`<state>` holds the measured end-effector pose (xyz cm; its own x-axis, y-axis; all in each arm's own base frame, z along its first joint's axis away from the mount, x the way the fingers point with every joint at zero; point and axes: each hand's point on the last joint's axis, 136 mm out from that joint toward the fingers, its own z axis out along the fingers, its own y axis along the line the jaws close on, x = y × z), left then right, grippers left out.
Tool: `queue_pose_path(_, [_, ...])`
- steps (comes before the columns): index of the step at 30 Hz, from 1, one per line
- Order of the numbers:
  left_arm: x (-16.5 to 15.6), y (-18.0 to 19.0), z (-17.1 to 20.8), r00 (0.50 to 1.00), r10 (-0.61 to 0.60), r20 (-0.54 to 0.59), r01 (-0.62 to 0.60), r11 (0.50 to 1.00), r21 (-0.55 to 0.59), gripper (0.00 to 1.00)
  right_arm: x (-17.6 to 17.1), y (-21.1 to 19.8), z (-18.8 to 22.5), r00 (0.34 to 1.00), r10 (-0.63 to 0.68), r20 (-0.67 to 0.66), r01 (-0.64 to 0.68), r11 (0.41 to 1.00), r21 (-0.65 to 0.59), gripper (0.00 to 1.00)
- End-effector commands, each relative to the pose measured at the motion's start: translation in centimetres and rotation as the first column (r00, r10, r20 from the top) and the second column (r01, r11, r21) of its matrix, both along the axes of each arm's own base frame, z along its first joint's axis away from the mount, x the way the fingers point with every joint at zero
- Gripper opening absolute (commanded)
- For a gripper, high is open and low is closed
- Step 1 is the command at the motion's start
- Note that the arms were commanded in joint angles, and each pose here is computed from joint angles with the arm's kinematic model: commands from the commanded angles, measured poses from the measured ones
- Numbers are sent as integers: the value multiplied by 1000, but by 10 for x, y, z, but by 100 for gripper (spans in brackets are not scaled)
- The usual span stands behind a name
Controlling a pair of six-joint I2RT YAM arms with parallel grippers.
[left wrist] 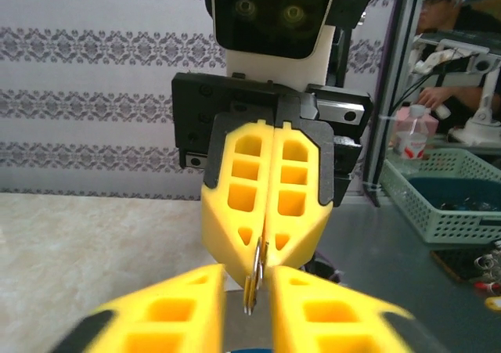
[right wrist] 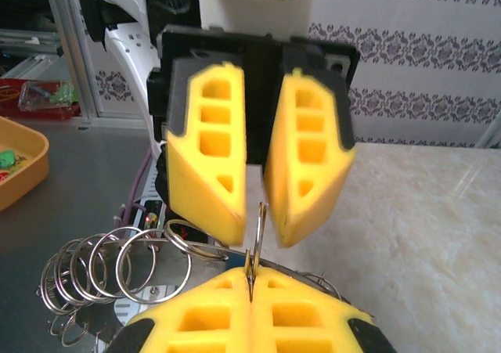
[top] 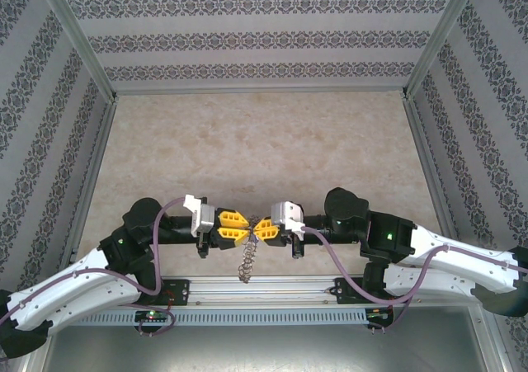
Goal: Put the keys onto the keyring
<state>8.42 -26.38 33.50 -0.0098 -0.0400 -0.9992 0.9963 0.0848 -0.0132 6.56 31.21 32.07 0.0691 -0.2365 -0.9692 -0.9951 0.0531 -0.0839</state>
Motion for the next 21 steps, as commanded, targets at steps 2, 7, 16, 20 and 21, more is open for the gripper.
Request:
queue_pose_path(2, [11,18,16,991,127,31,-128,991,30,30,11,-8,20,998,-57,-12,58,998,35,0])
queue_pose_path(7, [27,28,8,971,237,14,-235,951,201,30,22,-19,14,992,-124,-14,124,992,-39,0])
queue_pose_path(16, [33,7,-8,981,189,-48,-154,904,399,34,23,-24,-5,991,-127,-47,112,963,-246,0])
queue_pose_path(20, [32,0,-11,984,168,-58,-129,900,416,49,25,-25,-7,989,-131,-62,109,957,-270,0])
queue_pose_path(21, [31,-2,-12,985,160,-60,-121,899,420,52,25,-25,-7,989,-129,-66,107,956,-272,0])
